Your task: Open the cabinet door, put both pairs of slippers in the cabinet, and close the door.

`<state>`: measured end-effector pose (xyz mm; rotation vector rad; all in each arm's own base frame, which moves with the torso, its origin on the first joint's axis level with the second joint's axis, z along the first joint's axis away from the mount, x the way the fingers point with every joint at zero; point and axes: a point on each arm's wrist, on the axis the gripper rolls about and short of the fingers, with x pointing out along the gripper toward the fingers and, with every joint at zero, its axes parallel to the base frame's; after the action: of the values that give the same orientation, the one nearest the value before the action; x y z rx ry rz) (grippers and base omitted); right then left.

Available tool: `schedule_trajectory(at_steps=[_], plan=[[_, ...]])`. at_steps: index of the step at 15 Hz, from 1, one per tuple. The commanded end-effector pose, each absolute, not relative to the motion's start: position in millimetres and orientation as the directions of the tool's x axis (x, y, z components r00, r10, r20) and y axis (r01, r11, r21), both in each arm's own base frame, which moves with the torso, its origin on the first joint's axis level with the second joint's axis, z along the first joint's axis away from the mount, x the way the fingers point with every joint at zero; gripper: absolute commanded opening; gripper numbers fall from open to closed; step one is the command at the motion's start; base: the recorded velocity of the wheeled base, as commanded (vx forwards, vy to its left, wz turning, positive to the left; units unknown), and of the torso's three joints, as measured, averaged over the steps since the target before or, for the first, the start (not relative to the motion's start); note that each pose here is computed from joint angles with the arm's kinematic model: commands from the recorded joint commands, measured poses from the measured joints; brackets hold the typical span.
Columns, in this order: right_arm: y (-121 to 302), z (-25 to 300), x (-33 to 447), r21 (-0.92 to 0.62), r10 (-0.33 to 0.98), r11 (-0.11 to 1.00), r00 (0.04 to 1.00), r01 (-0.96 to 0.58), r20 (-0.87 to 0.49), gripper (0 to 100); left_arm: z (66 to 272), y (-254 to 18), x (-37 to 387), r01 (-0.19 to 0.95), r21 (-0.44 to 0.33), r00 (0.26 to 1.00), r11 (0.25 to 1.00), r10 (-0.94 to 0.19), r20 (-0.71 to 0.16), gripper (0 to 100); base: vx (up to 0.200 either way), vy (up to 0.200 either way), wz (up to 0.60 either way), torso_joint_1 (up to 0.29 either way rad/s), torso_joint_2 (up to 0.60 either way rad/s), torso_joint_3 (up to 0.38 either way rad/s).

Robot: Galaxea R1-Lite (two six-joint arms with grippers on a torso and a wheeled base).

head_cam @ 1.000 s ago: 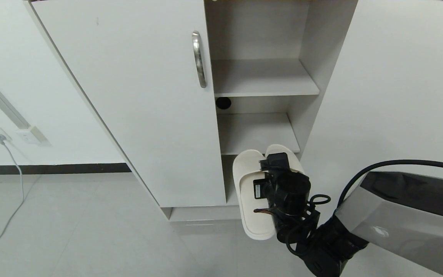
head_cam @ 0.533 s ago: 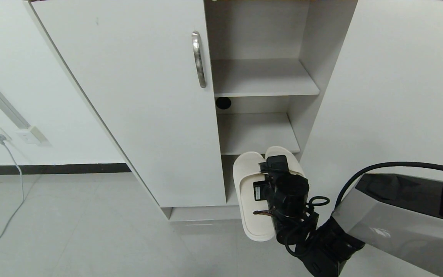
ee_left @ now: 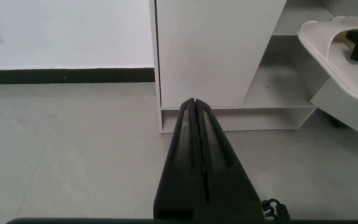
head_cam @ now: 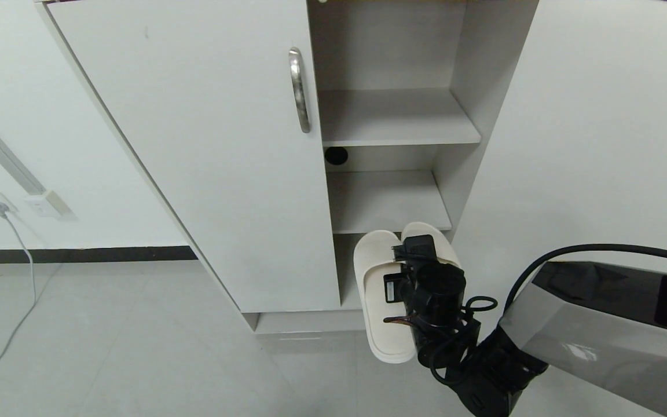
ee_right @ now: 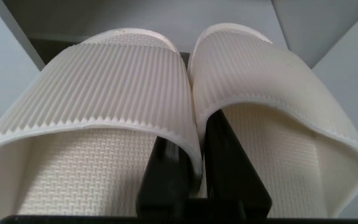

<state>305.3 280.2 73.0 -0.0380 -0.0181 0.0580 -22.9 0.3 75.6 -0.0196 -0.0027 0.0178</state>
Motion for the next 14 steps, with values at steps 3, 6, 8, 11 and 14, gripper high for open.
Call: schedule_trajectory(at_steps=[3,6,8,11,14], plan=[[280.0,72.9,305.5,-0.04,0.057,0.998,0.998,-0.056,0.017,0,75.6,0.3,-22.8,-0.018,-0.02,1.0,1.0,0.018,0.002,0,0.2,0.0,0.0,-0.001,0.01,0.005],[280.0,72.9,305.5,-0.04,0.057,0.998,0.998,-0.056,0.017,0,75.6,0.3,-22.8,-0.018,-0.02,1.0,1.0,0.018,0.002,0,0.2,0.0,0.0,0.001,0.0,-0.001],[280.6,72.3,305.1,-0.04,0.06,0.997,0.998,-0.059,0.016,0,75.6,0.4,-22.8,-0.02,-0.02,1.0,1.0,0.02,0.002,0,0.1,0.0,0.0,0.004,0.0,-0.001],[279.8,69.1,306.2,-0.042,0.057,0.998,0.998,-0.056,0.012,0,75.6,0.4,-22.8,-0.02,-0.02,1.0,1.0,0.02,0.002,0,0.0,0.0,0.0,0.0,0.0,0.0],[277.1,67.9,309.4,-0.021,0.058,0.998,0.998,-0.058,0.005,0,75.6,0.4,-22.8,-0.02,-0.02,1.0,1.0,0.02,0.002,0,0.0,0.0,0.0,0.0,0.0,0.0]])
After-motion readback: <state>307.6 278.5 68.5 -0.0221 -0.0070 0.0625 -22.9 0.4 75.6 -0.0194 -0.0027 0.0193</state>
